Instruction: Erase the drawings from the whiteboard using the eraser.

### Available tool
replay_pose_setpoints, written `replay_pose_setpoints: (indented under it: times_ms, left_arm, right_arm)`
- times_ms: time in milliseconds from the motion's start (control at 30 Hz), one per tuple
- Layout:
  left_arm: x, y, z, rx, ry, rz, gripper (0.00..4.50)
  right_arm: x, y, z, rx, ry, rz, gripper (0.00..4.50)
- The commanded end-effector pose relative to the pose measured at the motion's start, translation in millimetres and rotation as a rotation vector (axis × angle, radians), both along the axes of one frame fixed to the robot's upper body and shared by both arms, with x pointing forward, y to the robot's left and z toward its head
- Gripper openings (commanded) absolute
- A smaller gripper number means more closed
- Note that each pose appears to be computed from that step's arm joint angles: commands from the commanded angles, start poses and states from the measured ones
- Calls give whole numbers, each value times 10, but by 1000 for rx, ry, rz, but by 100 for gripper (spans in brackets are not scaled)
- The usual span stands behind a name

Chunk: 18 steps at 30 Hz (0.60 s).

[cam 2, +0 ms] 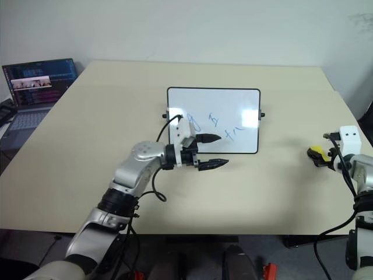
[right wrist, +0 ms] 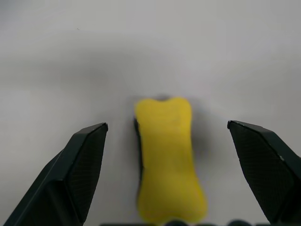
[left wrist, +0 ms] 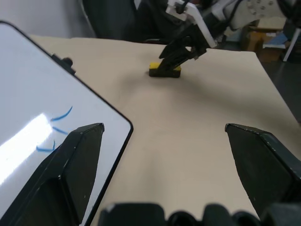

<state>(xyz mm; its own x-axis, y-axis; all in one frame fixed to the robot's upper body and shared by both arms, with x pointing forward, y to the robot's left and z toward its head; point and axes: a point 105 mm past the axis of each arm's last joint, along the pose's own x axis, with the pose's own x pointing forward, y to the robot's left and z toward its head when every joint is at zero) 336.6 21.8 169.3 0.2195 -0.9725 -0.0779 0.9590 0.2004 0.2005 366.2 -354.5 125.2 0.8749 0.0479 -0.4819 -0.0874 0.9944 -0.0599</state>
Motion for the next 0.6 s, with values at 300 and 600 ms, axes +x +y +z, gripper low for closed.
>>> replay_pose_setpoints:
  times_ms: [300,600]
  left_arm:
    - [-68,-23,197,-15,-59,-42,450]
    - [-68,-6,186,-15,-57,-38,450]
  right_arm:
    - [10,-69,175,-47,19,-1,431]
    - [39,-39,182,-33,14,7,431]
